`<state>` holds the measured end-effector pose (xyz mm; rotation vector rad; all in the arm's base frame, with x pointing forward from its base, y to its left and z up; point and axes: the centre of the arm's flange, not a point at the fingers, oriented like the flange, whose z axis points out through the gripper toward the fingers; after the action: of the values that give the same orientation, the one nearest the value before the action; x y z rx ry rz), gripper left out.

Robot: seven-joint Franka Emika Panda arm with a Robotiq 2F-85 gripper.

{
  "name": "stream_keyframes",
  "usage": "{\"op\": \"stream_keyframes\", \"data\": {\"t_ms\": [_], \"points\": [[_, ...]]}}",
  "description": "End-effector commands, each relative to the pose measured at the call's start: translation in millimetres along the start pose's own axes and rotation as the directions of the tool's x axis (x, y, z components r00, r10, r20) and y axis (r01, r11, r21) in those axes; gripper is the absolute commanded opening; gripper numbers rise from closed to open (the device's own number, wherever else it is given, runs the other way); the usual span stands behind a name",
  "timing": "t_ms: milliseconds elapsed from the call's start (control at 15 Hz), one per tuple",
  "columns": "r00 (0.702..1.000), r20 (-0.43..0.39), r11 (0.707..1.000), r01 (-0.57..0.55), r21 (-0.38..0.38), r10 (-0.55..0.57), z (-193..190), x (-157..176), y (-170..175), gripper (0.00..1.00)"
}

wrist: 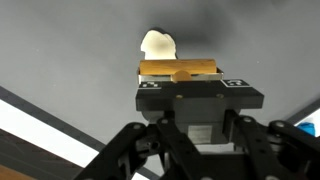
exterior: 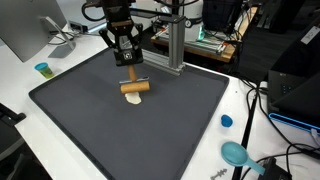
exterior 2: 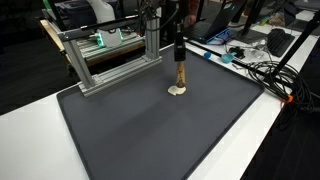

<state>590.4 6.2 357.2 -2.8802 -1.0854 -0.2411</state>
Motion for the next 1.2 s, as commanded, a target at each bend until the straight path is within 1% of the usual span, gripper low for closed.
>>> {"op": "stream_keyframes", "data": {"t_ms": [0, 133, 267, 400, 533, 600, 667, 800, 867, 933, 1000, 1133], "points": [[0.979, 0.046, 0.981, -0.196, -0.010, 0.196, -8, 27, -14, 0.22], [0.950, 0.076, 0.952, -0.305, 0.004, 0.304, -9, 35, -21, 0.22], [0.907, 0.098, 0.911, -0.412, 0.002, 0.410, -13, 38, -21, 0.22], [0.853, 0.115, 0.859, -0.512, -0.002, 0.509, -16, 33, -8, 0.22], [0.789, 0.130, 0.797, -0.604, -0.012, 0.600, -15, 25, 10, 0.22], [0.844, 0.115, 0.850, -0.527, -0.005, 0.524, -10, 22, -11, 0.22], [0.836, 0.117, 0.842, -0.540, -0.007, 0.537, -10, 19, -5, 0.47], [0.837, 0.124, 0.844, -0.536, -0.005, 0.533, -5, 18, -6, 0.47], [0.777, 0.131, 0.786, -0.616, -0.046, 0.616, 0, 25, -6, 0.22], [0.730, 0.131, 0.740, -0.671, -0.046, 0.670, 3, 27, -3, 0.22], [0.690, 0.129, 0.700, -0.713, -0.044, 0.712, 7, 27, 2, 0.22], [0.607, 0.122, 0.616, -0.785, -0.063, 0.785, 14, 25, 13, 0.22]]}}
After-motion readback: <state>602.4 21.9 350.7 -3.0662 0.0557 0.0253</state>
